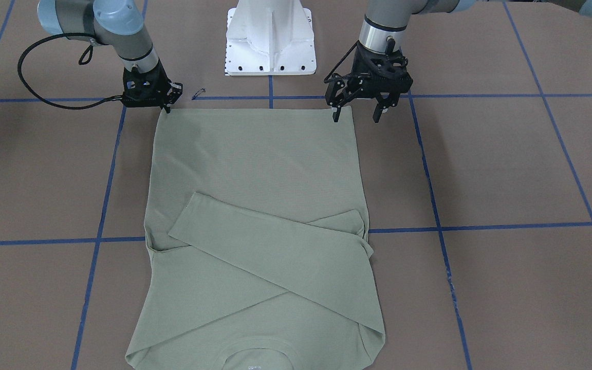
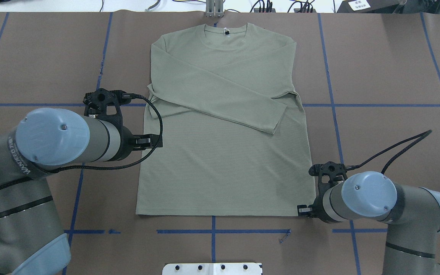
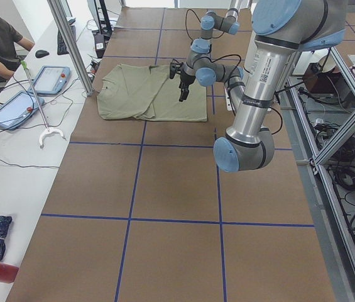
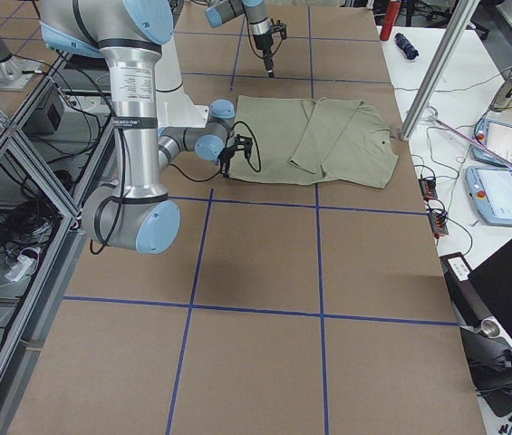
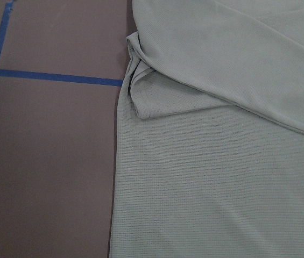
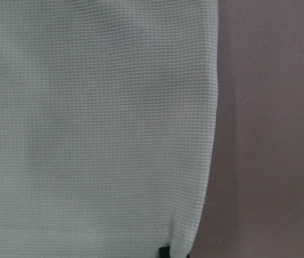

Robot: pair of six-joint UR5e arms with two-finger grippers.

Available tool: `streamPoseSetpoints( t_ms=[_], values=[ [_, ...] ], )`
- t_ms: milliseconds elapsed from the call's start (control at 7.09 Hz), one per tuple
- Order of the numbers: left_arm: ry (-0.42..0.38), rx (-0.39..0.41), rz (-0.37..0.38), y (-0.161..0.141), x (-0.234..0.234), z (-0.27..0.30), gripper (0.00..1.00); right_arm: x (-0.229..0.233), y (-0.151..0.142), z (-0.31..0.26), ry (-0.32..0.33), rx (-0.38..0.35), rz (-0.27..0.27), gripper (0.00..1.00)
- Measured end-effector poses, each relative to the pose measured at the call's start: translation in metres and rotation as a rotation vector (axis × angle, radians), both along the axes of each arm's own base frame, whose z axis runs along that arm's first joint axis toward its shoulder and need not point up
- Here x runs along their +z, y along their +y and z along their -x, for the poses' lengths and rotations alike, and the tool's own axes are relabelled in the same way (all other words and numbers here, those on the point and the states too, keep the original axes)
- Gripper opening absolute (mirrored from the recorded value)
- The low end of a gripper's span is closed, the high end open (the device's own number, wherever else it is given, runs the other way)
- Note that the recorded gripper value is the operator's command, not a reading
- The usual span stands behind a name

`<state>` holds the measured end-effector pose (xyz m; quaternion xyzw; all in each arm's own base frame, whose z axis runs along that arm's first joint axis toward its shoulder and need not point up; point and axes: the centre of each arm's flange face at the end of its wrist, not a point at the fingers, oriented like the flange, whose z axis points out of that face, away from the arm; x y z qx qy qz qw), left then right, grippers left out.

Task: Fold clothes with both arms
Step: 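Position both grippers at the hem corners nearest the robot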

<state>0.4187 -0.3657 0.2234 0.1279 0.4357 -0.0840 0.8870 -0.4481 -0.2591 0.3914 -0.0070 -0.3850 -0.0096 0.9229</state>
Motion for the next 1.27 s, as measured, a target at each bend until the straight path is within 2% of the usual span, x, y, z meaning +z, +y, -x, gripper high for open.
streamPoseSetpoints(
  t_ms=[282,423,705,987,1269],
  values=[
    [-0.004,0.003,0.015,0.003,0.004,-0.007,1.0,-0.02,0.001,-0.009,-0.039,0.009,-0.008,0.0],
    [-0.003,0.006,0.059,0.017,0.011,-0.022,1.0,-0.028,0.0,-0.014,-0.056,0.014,-0.013,0.0],
    [-0.016,0.039,0.167,0.069,0.03,-0.069,1.0,-0.042,-0.003,-0.023,-0.084,0.028,-0.022,0.0],
    [-0.081,0.055,0.214,0.094,0.065,-0.089,0.99,-0.048,-0.006,-0.028,-0.096,0.037,-0.027,0.0],
    [-0.127,0.058,0.231,0.099,0.088,-0.096,0.96,-0.051,-0.006,-0.031,-0.103,0.041,-0.029,0.0]
  ],
)
